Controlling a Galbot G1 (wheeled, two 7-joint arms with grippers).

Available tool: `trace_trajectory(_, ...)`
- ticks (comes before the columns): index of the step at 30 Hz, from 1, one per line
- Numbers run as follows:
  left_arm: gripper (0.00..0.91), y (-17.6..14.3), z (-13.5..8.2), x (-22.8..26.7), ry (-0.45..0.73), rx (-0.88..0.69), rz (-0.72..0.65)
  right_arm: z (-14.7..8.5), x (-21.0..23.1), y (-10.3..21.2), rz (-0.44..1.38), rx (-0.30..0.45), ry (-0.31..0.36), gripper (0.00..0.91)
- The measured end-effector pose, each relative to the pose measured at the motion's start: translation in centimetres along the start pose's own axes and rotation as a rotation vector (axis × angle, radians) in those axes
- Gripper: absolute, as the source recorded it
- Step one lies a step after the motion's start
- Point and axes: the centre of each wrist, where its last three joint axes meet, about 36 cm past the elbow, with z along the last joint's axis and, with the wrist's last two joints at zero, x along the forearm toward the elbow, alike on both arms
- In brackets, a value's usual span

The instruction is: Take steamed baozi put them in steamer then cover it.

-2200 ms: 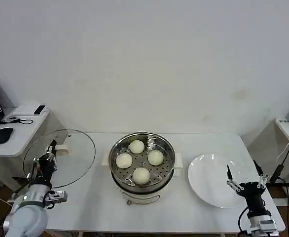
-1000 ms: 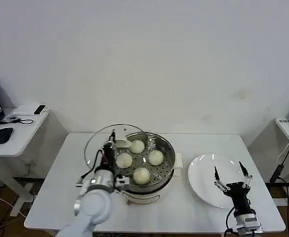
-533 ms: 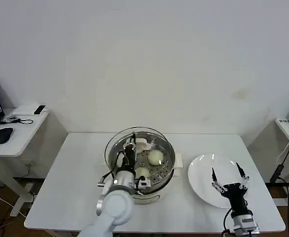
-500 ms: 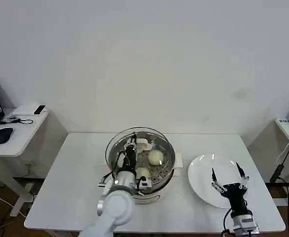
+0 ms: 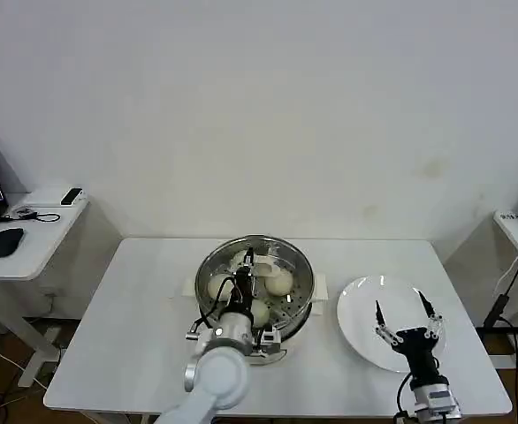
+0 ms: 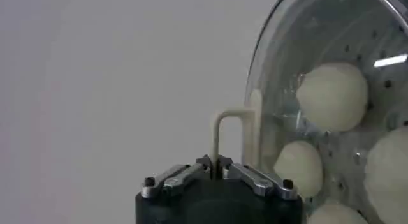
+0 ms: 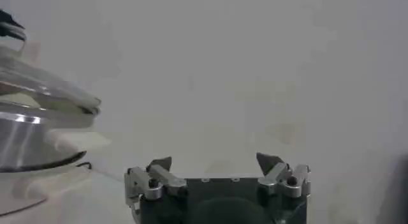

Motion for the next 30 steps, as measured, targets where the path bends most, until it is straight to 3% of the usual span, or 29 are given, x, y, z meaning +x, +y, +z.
trace_trajectory(30, 0.0, -0.95, -0.1, -0.56, 0.011, -0.012, -0.003, 0.06, 0.07, 0.34, -0.013, 0.0, -0.003, 0.907)
